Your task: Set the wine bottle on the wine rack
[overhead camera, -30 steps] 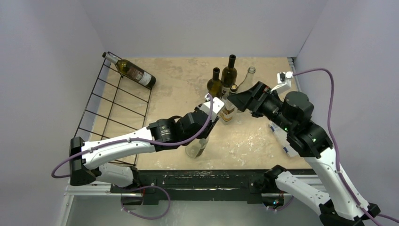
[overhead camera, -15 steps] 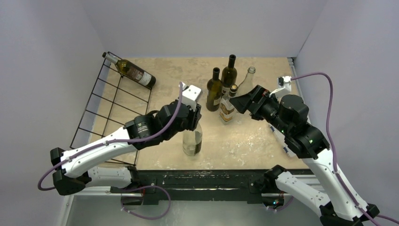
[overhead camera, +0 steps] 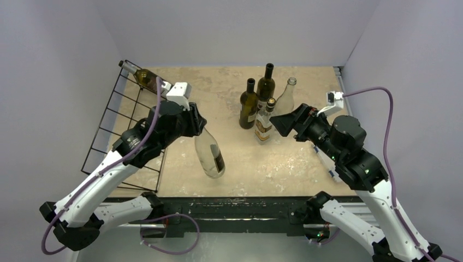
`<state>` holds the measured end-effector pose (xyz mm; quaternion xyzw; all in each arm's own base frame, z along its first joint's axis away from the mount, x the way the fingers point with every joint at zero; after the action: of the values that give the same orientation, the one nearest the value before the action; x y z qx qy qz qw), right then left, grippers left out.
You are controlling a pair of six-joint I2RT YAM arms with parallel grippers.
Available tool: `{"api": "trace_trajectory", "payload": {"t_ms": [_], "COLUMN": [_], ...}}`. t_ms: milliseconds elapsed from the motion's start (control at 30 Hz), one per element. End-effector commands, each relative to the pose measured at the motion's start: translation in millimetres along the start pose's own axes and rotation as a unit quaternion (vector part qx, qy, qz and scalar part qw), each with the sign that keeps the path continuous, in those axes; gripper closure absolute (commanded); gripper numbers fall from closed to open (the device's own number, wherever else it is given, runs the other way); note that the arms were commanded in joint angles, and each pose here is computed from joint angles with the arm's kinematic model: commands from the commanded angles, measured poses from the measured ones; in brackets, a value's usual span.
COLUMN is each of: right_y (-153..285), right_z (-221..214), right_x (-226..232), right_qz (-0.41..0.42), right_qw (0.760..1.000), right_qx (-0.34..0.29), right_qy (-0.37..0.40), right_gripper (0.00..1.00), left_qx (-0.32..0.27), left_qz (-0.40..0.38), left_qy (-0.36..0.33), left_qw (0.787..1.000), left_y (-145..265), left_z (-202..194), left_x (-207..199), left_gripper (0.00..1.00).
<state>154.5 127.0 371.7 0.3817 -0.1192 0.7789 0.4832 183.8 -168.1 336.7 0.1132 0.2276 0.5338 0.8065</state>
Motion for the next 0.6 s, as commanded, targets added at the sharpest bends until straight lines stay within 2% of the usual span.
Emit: {"api": "trace_trajectory", "payload": {"t_ms": [0, 567], "right_y": [-6, -7], "right_z": [1, 16], "right_x": [0, -5], "right_qz": [0.005, -0.029], "right_qw": [1.000, 0.995], "right_qx": [-0.004, -0.034], "right_qy": [0.024, 0.094], "right_gripper": [0.02, 0.02], "left_qx": [-0.083, -0.131], "left_qz": [-0.045, 0.022], "left_qy": [0.094, 0.172], "left_qw": [0.991, 0.976], "left_y": [22, 21], "left_z": [45, 87], "left_x": [-1, 69], "left_gripper": [1.00, 1.00]}}
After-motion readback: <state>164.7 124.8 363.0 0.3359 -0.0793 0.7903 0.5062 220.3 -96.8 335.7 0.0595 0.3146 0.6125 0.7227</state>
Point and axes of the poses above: each gripper's point midway between its finger pads, its own y axis back along the fingers, its own x axis along the line the jaws close on, z = x × y, the point moved 7 cm from there along y, back along the fingers, and after that the axes turned 4 degrees about -y, right-handed, at the moved point
